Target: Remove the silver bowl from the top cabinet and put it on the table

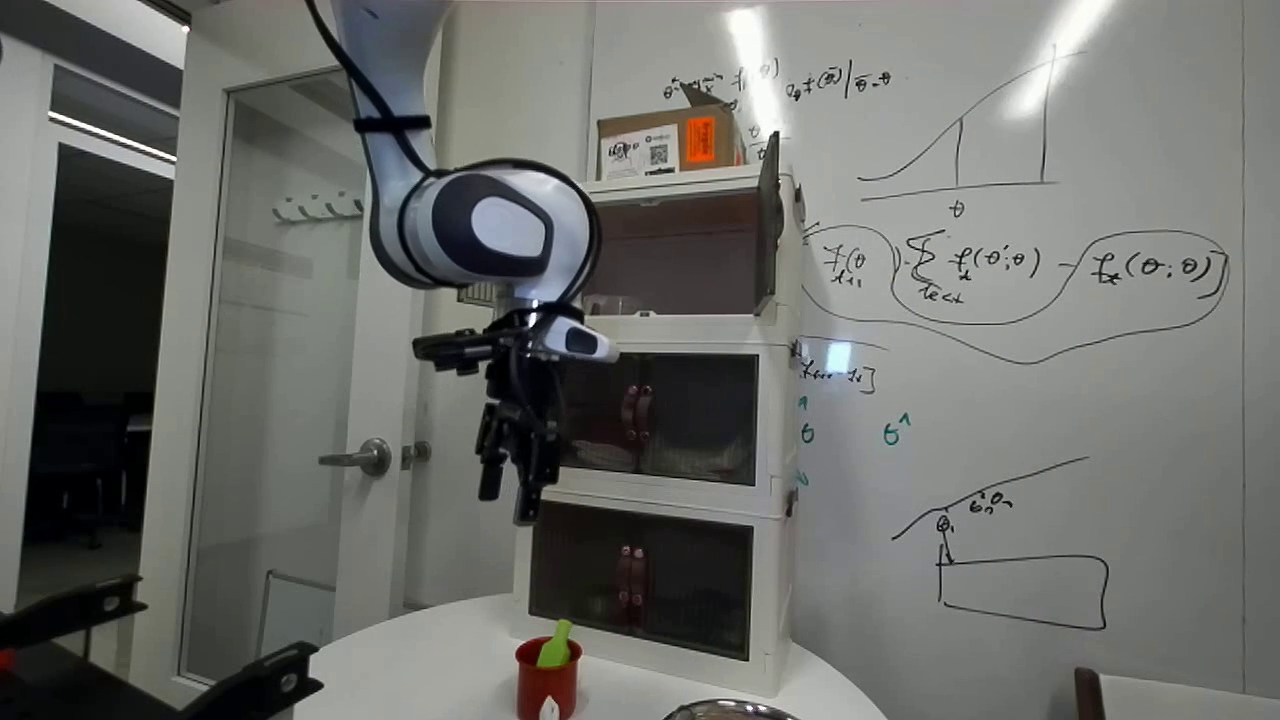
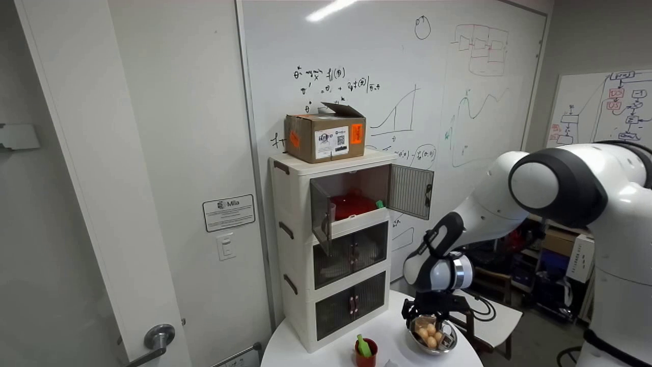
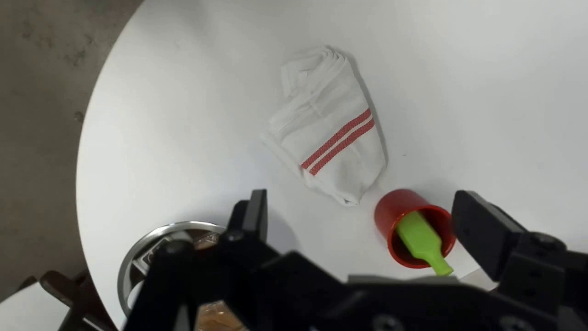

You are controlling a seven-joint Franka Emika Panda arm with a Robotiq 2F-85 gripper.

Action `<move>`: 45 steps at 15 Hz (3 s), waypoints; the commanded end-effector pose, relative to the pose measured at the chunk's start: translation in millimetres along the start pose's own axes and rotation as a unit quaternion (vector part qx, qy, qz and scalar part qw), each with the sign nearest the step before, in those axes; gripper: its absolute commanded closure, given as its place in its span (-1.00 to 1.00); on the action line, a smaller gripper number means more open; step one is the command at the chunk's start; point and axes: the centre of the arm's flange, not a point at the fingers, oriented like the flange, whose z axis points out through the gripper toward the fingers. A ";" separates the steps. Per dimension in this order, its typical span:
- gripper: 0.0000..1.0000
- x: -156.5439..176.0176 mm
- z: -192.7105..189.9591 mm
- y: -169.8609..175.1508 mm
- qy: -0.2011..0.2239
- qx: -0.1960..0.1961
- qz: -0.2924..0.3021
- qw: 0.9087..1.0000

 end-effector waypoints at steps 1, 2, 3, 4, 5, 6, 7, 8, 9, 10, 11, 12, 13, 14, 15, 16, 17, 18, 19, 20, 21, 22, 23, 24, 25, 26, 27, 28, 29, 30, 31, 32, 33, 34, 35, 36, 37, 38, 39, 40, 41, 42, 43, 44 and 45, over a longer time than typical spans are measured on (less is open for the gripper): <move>-1.00 -35.3 -61.8 35.6 -0.011 0.033 -0.094 0.995; -1.00 -43.4 -75.4 42.5 -0.012 0.042 -0.120 0.992; -1.00 -52.1 -89.3 47.8 -0.012 0.051 -0.143 0.988; -1.00 -58.9 -101.4 51.0 -0.015 0.061 -0.165 0.984; -1.00 -64.6 -116.5 52.5 -0.020 0.079 -0.184 0.980; -1.00 -68.8 -130.2 53.3 -0.027 0.095 -0.197 0.975; -1.00 -72.3 -144.4 54.1 -0.032 0.110 -0.205 0.972; -1.00 -75.3 -156.4 56.7 -0.036 0.122 -0.211 0.969; -1.00 -77.5 -168.6 59.4 -0.037 0.133 -0.212 0.968; -1.00 -79.6 -178.9 61.9 -0.037 0.146 -0.208 0.967; -1.00 -82.0 -186.5 64.6 -0.034 0.156 -0.205 0.966; -1.00 -84.7 -192.9 67.7 -0.034 0.169 -0.203 0.964; -1.00 -87.0 -199.2 69.9 -0.034 0.182 -0.201 0.962; -1.00 -88.1 -205.1 71.4 -0.037 0.202 -0.194 0.959; -1.00 -89.6 -210.6 73.3 -0.040 0.228 -0.183 0.955; -1.00 -86.0 -195.2 71.6 -0.037 0.187 -0.187 0.964; -1.00 -87.8 -200.5 73.1 -0.038 0.202 -0.183 0.961; -1.00 -88.6 -203.6 74.3 -0.038 0.209 -0.181 0.960; -1.00 -88.8 -204.6 75.2 -0.037 0.212 -0.180 0.960; -1.00 -88.8 -204.6 75.3 -0.037 0.213 -0.179 0.960; -1.00 -88.8 -204.6 74.8 -0.037 0.213 -0.180 0.960; -1.00 -88.9 -204.5 74.3 -0.037 0.213 -0.180 0.960; -1.00 -88.9 -204.5 74.0 -0.037 0.213 -0.181 0.960; -1.00 -88.9 -204.5 74.0 -0.037 0.213 -0.181 0.960; -1.00 -88.9 -204.5 74.0 -0.037 0.213 -0.181 0.960; -1.00 -88.9 -204.5 73.9 -0.037 0.213 -0.181 0.960; -1.00 -88.9 -204.5 73.9 -0.037 0.213 -0.181 0.960; -1.00 -88.9 -204.5 73.9 -0.037 0.213 -0.181 0.960; -1.00 -88.9 -204.5 73.9 -0.037 0.213 -0.181 0.960; -1.00 -88.9 -204.5 73.9 -0.037 0.213 -0.181 0.960; -1.00 -93.9 -221.2 82.2 -0.028 0.191 -0.173 0.966; -1.00 -94.3 -234.0 86.0 -0.044 0.174 -0.194 0.964; -1.00 -94.3 -246.9 87.3 -0.054 0.146 -0.208 0.966; -1.00 -93.2 -261.0 86.3 -0.067 0.119 -0.224 0.965; -1.00 -92.0 -276.1 85.2 -0.081 0.094 -0.241 0.963; -1.00 -89.5 -294.0 80.7 -0.096 0.074 -0.259 0.958; -1.00 -87.7 -309.1 75.9 -0.105 0.054 -0.269 0.956; -1.00 -80.0 -325.1 69.6 -0.113 0.041 -0.273 0.955; -1.00 -74.0 -339.6 61.0 -0.105 0.031 -0.270 0.957; -1.00 -66.8 -351.0 53.0 -0.088 0.029 -0.255 0.962; -1.00 -89.7 -324.3 66.8 -0.082 0.051 -0.265 0.959; -1.00 -85.7 -336.8 59.6 -0.072 0.045 -0.263 0.961; -1.00 -82.5 -342.9 54.9 -0.068 0.041 -0.262 0.962; -1.00 -79.7 -344.2 52.8 -0.068 0.040 -0.262 0.962; -1.00 -77.6 -342.8 52.4 -0.071 0.039 -0.262 0.962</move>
